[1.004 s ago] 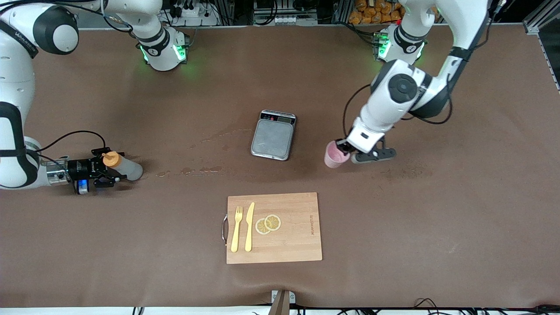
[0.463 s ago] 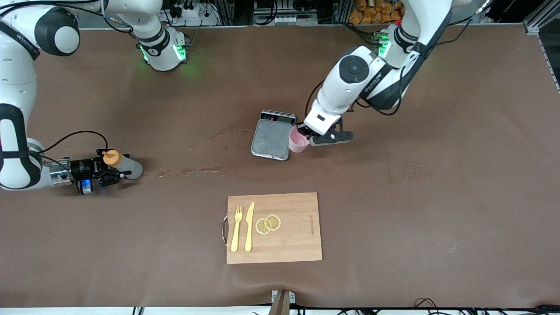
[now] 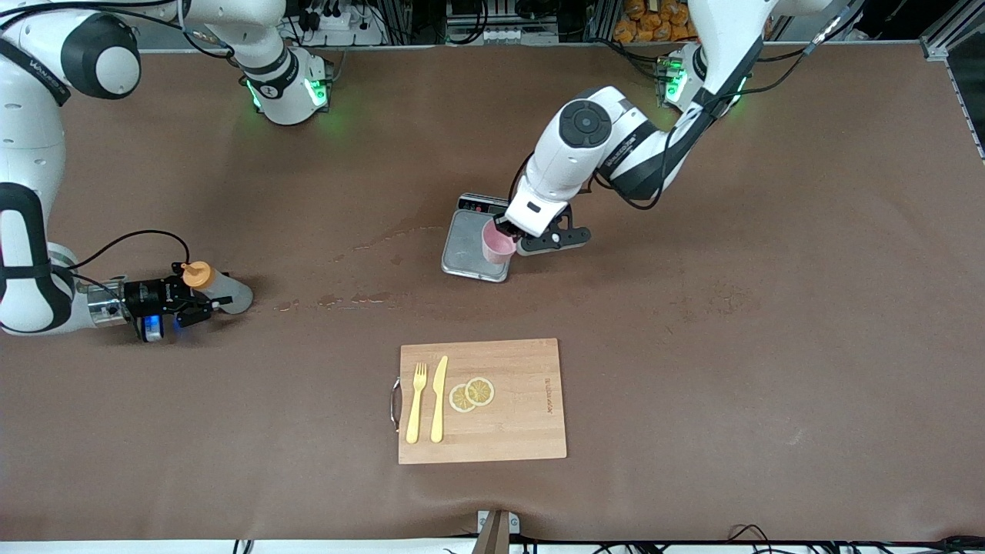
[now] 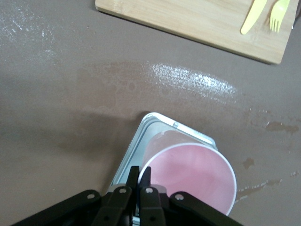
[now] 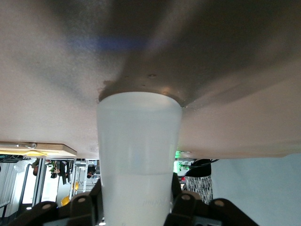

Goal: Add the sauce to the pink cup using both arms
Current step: 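Carry the pink cup with the left gripper onto the silver scale, then release the cup on the scale while the right gripper lifts the bottle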

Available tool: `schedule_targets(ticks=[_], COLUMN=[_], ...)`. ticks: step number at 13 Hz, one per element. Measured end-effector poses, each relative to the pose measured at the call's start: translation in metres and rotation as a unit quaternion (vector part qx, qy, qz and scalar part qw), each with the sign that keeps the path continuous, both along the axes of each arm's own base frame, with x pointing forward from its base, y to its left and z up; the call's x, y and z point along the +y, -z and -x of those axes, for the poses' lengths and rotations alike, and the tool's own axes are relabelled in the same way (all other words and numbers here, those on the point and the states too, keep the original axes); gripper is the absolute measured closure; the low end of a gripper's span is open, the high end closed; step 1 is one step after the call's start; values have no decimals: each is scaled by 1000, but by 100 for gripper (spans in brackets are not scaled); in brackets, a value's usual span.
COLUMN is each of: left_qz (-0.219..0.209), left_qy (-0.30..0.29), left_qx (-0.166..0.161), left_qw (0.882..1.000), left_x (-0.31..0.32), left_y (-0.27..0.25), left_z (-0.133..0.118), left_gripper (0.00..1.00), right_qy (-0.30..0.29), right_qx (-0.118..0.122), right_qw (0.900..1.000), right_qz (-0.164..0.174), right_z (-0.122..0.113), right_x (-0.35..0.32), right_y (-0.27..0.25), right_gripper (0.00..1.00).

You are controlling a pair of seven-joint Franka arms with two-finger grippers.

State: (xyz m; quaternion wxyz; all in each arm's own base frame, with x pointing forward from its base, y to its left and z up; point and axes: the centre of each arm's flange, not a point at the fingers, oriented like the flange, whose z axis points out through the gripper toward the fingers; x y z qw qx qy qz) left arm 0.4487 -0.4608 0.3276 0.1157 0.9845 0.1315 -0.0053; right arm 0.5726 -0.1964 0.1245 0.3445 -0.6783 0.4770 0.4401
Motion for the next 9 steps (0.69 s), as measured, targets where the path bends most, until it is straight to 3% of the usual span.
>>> schedule_targets(ticks=[1, 4, 9], left_qz=[-3, -5, -23], left_qy=[-8, -9, 5], left_qx=[-3, 5, -4], left_qw=[1000, 1000, 1000], left_x=[-7, -30, -44], left_y=[3, 15, 30], left_z=[0, 15, 31], left_gripper=[96, 96, 96], right_qy=[-1, -1, -7], right_qx=[-3, -5, 1], right_qw=[1000, 1000, 1000], right_qz=[-2, -2, -12], right_z=[0, 1, 1], right_x=[0, -2, 1], right_y=[0, 0, -4], right_gripper=[49, 62, 62])
